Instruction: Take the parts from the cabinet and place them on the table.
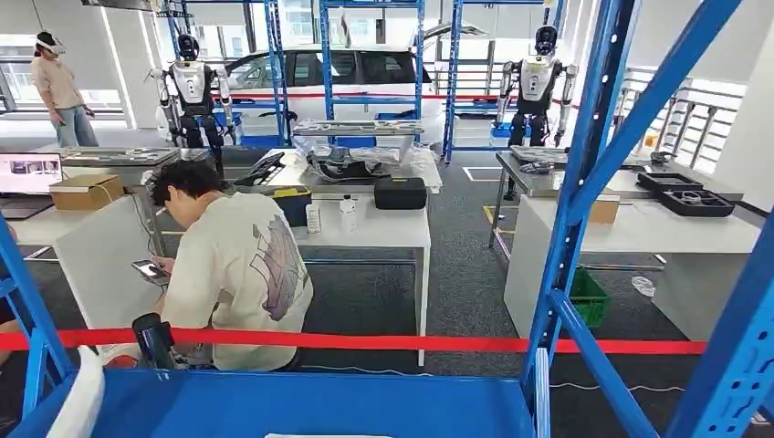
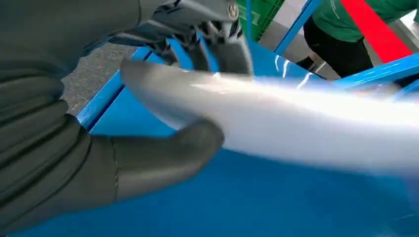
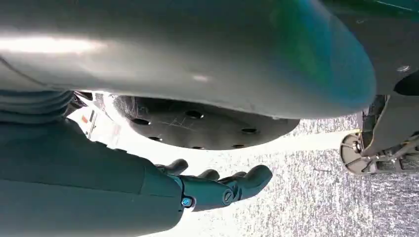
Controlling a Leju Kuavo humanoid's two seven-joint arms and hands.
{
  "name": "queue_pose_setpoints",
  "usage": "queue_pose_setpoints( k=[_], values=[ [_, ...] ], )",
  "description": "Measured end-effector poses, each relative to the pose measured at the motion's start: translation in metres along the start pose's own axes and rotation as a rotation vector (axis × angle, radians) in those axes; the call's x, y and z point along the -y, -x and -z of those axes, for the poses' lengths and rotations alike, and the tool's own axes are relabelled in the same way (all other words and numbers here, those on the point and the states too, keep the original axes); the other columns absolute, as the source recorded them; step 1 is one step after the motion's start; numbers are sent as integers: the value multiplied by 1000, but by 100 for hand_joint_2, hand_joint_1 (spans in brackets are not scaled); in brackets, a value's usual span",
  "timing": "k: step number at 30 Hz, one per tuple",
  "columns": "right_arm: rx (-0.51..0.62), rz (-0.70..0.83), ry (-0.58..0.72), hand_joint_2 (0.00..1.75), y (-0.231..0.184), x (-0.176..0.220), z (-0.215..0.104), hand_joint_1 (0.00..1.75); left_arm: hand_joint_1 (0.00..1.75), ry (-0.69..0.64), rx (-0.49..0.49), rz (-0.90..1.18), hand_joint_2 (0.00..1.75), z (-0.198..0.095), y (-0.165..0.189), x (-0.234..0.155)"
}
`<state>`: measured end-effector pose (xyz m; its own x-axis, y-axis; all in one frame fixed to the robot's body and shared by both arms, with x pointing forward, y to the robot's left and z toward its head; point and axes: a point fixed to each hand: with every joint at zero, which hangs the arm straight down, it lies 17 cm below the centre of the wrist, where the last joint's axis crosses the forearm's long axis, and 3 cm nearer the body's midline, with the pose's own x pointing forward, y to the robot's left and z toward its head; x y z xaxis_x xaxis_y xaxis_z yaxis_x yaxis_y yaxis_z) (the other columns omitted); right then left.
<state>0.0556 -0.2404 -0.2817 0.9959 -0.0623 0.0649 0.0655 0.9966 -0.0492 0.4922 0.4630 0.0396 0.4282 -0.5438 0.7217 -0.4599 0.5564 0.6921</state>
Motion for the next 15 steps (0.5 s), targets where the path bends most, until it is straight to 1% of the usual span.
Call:
queue_pose_setpoints(
  k=[15],
  values=[
    [2, -17, 1, 0, 1, 0, 0, 0, 175, -26, 5, 1, 175, 3, 11, -13]
  ],
)
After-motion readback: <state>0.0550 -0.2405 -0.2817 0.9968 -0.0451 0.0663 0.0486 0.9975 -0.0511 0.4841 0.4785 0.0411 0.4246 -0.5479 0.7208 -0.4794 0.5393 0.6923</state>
